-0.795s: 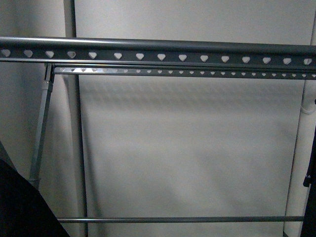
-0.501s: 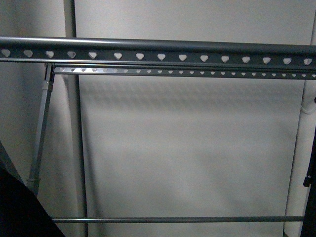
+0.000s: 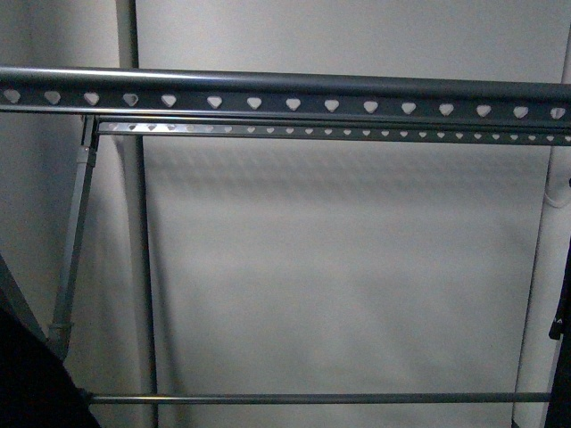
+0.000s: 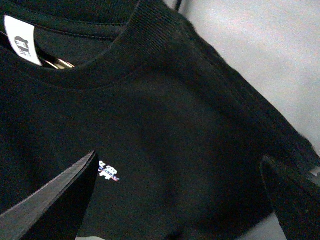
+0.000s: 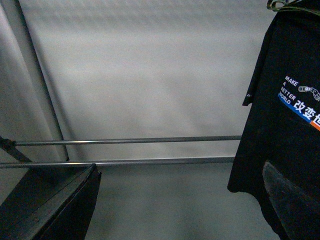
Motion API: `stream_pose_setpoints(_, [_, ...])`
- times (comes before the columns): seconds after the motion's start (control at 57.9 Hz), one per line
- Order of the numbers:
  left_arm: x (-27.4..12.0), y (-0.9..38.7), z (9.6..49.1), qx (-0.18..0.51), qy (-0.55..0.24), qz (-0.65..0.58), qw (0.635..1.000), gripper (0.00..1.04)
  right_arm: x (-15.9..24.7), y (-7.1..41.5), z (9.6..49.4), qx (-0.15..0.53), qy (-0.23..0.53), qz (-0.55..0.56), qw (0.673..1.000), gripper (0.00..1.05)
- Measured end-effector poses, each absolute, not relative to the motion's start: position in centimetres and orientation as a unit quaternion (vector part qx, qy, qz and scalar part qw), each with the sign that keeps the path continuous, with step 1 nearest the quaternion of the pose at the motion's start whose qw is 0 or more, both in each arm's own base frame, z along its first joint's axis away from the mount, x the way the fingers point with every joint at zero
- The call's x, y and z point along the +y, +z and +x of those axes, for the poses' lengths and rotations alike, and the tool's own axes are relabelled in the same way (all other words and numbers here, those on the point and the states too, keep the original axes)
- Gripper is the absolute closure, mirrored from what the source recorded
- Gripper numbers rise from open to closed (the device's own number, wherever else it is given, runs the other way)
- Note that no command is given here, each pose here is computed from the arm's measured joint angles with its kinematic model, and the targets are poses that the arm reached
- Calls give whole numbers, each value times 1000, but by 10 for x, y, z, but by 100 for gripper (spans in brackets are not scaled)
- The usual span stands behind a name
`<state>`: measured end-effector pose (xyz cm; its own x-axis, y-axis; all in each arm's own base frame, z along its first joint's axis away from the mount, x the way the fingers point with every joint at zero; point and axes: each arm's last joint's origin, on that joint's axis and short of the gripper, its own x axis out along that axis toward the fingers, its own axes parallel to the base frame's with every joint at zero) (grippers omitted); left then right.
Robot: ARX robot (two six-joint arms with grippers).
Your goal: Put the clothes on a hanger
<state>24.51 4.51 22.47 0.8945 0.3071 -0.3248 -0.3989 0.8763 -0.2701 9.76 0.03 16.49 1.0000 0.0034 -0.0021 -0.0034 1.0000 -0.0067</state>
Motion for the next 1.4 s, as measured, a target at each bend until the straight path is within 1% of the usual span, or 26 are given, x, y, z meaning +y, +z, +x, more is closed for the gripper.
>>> stream_pose_setpoints(0.052, [46, 221, 266, 146, 199, -177, 953, 7, 0, 165, 98, 1, 2, -3, 1000, 7])
stream_pose_setpoints(0.104, [47, 218, 283, 137, 208, -180, 952, 7, 0, 165, 98, 1, 2, -3, 1000, 7])
stream_pose_setpoints(0.19, [46, 220, 295, 130, 212, -186, 951, 7, 0, 165, 98, 1, 1, -3, 1000, 7])
stream_pose_setpoints(0.363, [40, 228, 296, 117, 214, -198, 949, 7, 0, 165, 98, 1, 2, -3, 1000, 7])
stream_pose_setpoints(0.536, [38, 227, 300, 136, 235, -216, 938, 7, 0, 165, 98, 1, 1, -3, 1000, 7])
stream_pose_setpoints(0.778, [38, 224, 310, 143, 257, -216, 931, 7, 0, 165, 98, 1, 2, -3, 1000, 7])
stream_pose_setpoints(0.795, [38, 224, 311, 144, 259, -215, 931, 8, 0, 165, 98, 1, 2, -3, 1000, 7])
stream_pose_setpoints(0.881, [37, 223, 313, 148, 265, -213, 929, 24, 0, 165, 98, 1, 2, -3, 1000, 7])
stream_pose_setpoints(0.985, [37, 222, 313, 154, 265, -213, 928, 40, 0, 165, 98, 1, 2, -3, 1000, 7])
stream_pose_setpoints(1.123, [39, 222, 311, 162, 258, -216, 928, 68, 0, 165, 98, 1, 2, -3, 1000, 7])
stream_pose_setpoints(1.141, [39, 222, 311, 162, 257, -217, 928, 70, 0, 165, 98, 1, 2, -3, 1000, 7])
stream_pose_setpoints(1.175, [40, 222, 309, 164, 252, -219, 928, 77, 0, 165, 98, 1, 2, -3, 1000, 7])
stream_pose_setpoints(1.296, [45, 222, 295, 166, 232, -235, 929, 96, 0, 165, 98, 1, 2, -3, 1000, 7])
stream_pose_setpoints(1.331, [48, 222, 288, 166, 228, -246, 927, 100, 0, 165, 98, 1, 2, -3, 1000, 7])
stream_pose_setpoints(1.4, [53, 222, 274, 173, 214, -250, 928, 100, 0, 165, 98, 1, 2, -3, 1000, 7])
